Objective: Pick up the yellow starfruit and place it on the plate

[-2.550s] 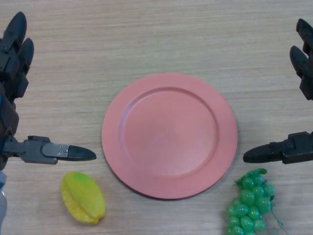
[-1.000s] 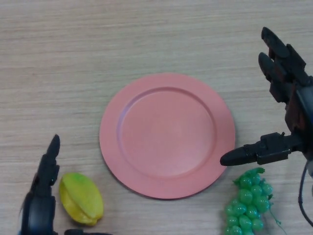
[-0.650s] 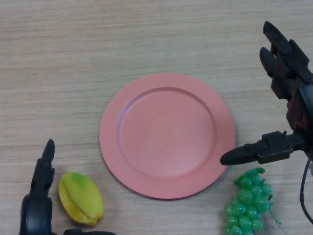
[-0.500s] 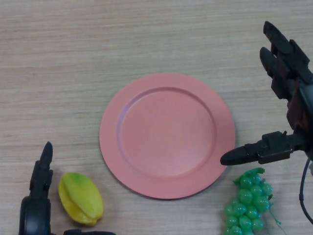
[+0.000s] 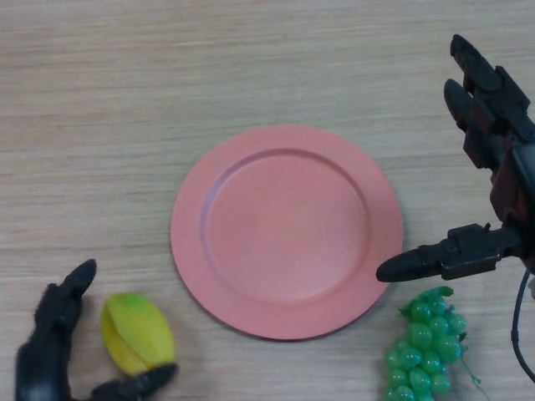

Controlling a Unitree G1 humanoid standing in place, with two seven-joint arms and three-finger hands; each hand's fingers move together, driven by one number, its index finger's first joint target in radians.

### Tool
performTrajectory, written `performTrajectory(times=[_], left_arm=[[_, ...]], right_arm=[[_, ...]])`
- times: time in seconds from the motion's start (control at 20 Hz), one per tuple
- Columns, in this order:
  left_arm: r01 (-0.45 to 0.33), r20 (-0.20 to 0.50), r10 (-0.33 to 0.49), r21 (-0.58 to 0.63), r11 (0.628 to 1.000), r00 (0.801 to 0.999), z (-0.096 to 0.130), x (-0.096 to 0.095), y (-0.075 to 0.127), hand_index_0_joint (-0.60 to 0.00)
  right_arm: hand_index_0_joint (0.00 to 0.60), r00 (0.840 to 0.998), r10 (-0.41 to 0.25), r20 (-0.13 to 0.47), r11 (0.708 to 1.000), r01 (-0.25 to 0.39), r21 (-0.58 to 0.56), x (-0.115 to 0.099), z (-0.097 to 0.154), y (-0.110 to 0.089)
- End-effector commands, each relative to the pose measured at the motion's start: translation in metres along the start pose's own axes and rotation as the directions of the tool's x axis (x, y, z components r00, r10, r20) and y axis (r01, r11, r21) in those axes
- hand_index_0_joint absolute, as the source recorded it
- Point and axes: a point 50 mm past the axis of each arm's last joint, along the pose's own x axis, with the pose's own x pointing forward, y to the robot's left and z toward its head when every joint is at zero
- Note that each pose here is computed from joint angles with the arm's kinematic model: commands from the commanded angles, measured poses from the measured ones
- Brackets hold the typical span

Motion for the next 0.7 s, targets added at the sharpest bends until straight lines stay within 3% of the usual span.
performTrajectory(times=[0.05, 0.3, 0.4, 0.5, 0.6, 0.7], left_arm=[[0.102, 0.087, -0.107, 0.06, 0.993, 0.99, 0.012, -0.003, 0.0, -0.6], [0.127, 0.092, -0.142, 0.152, 0.98, 0.986, 0.015, -0.007, -0.001, -0.6], [0.107, 0.131, -0.128, 0.16, 0.981, 0.983, 0.023, -0.009, 0.0, -0.6], [0.06, 0.216, -0.104, 0.203, 0.977, 0.971, 0.037, -0.012, 0.002, -0.6], [-0.005, 0.301, -0.043, 0.157, 0.988, 0.953, 0.054, -0.014, 0.009, -0.6], [-0.065, 0.431, -0.022, 0.185, 0.981, 0.902, 0.072, -0.015, 0.013, -0.6]], right_arm=[[0.0, 0.984, -0.047, 0.17, 0.999, 0.049, -0.013, -0.001, 0.027, -0.009], [0.0, 0.985, -0.047, 0.169, 0.999, 0.049, -0.006, -0.002, 0.027, -0.009], [0.0, 0.986, -0.047, 0.162, 0.999, 0.047, 0.001, -0.001, 0.027, -0.009], [0.0, 0.986, -0.045, 0.158, 0.999, 0.045, 0.004, -0.002, 0.026, -0.009], [0.0, 0.986, -0.049, 0.16, 0.999, 0.048, 0.007, -0.001, 0.027, -0.01], [0.0, 0.986, -0.051, 0.16, 0.999, 0.051, 0.005, -0.001, 0.026, -0.011]])
